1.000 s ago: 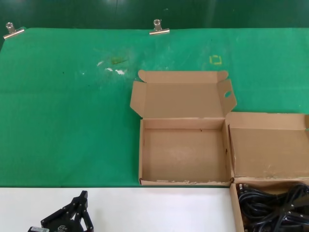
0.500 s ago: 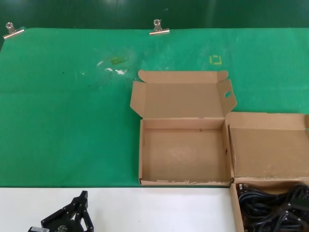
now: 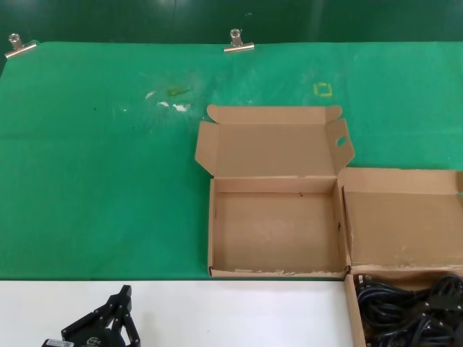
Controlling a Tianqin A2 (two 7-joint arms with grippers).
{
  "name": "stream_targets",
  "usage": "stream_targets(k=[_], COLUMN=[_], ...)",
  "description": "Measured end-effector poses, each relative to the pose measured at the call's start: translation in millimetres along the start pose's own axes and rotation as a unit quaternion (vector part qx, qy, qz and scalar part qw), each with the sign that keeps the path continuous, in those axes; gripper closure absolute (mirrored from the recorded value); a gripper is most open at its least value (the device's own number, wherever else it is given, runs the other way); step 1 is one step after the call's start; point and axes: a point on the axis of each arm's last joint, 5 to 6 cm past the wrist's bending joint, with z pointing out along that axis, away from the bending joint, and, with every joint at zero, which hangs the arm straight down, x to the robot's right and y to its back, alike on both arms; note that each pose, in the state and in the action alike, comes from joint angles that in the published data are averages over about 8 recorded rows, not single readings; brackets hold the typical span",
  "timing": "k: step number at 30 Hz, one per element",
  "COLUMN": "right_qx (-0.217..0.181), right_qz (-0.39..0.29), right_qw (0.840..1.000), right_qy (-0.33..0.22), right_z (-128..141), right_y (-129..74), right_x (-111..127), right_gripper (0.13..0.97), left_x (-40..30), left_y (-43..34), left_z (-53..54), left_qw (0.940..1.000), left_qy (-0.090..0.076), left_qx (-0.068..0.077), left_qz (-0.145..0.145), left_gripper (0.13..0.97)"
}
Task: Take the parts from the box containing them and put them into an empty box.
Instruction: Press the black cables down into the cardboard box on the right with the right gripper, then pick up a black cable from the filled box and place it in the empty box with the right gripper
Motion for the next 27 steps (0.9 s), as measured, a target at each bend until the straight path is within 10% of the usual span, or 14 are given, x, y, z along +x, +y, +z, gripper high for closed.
stream_targets(k=[27], right_qx=[0.004], right_qz=[0.011], right_qw=[1.000], right_qy=[0.006], right_z=[14.7], right_y=[12.4], right_x=[0.8], right_gripper=[0.882], left_x=[0.0], left_y=[0.0], left_z=[0.0], left_qw=[1.0000], left_qy=[0.000], left_qx=[0.000], left_qz=[0.000], left_gripper=[0.948])
